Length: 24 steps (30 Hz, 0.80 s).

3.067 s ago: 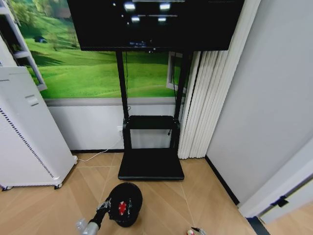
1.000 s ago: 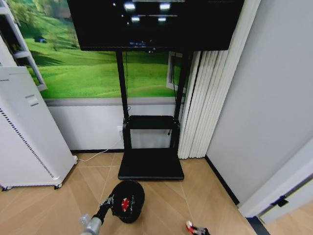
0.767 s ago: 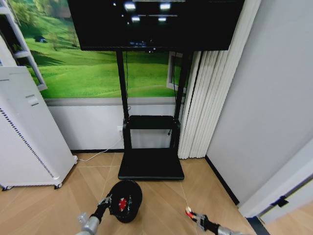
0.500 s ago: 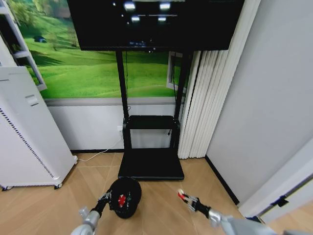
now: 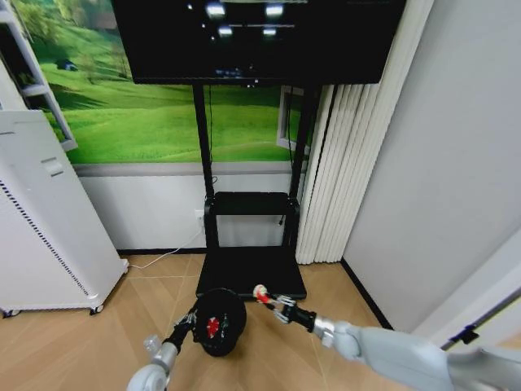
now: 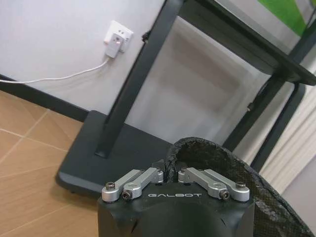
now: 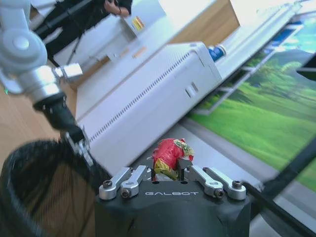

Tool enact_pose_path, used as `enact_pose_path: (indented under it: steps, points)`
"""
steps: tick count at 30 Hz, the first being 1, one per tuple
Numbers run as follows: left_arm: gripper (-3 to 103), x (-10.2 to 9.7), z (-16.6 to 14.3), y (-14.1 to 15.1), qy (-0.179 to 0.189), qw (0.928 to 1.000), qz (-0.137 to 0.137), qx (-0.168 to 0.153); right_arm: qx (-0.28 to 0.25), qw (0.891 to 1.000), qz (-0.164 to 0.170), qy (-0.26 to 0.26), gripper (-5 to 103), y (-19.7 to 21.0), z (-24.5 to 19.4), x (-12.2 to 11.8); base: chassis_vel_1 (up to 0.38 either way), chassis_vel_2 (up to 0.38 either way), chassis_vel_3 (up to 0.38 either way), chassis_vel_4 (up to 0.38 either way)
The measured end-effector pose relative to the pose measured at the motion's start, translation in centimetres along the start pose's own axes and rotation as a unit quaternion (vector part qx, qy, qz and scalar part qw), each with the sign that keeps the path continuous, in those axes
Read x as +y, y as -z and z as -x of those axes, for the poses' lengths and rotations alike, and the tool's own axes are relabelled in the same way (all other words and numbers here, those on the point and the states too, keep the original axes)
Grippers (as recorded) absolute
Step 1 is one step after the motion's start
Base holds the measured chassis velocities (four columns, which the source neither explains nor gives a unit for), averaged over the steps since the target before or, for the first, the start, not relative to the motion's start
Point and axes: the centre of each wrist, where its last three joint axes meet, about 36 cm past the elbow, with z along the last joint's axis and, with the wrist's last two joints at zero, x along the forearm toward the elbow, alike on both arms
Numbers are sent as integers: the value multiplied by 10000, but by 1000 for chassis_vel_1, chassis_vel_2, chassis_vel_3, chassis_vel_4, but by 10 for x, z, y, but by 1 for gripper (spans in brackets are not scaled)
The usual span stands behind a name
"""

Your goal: Pick up the trash bin and place the garbage on the floor into it.

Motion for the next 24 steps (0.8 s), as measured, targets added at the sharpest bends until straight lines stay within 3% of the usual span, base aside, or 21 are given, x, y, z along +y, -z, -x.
enact_pose_path:
  steps: [4, 14, 20, 23, 24]
  points:
    - [7, -11, 5, -3, -152, 9999, 42, 26, -276, 9986, 159, 426, 25, -5, 42, 19, 0, 0, 0, 0]
    - [7, -23, -4, -11, -262, 9996, -10, 65, -261, 9965, 189, 766, 21, -21, 63, 45, 0, 0, 0, 0]
    - [7, -20, -8, -9, -232, 9997, -20, 17, -256, 9950, 332, 912, 40, -16, 67, 44, 0, 0, 0, 0]
    - [7, -22, -6, -10, -231, 9997, -38, -20, -279, 9945, 356, 948, 57, -14, 67, 45, 0, 0, 0, 0]
    - [7, -22, -6, -10, -231, 9997, -38, -20, -279, 9945, 356, 948, 57, -14, 67, 45, 0, 0, 0, 0]
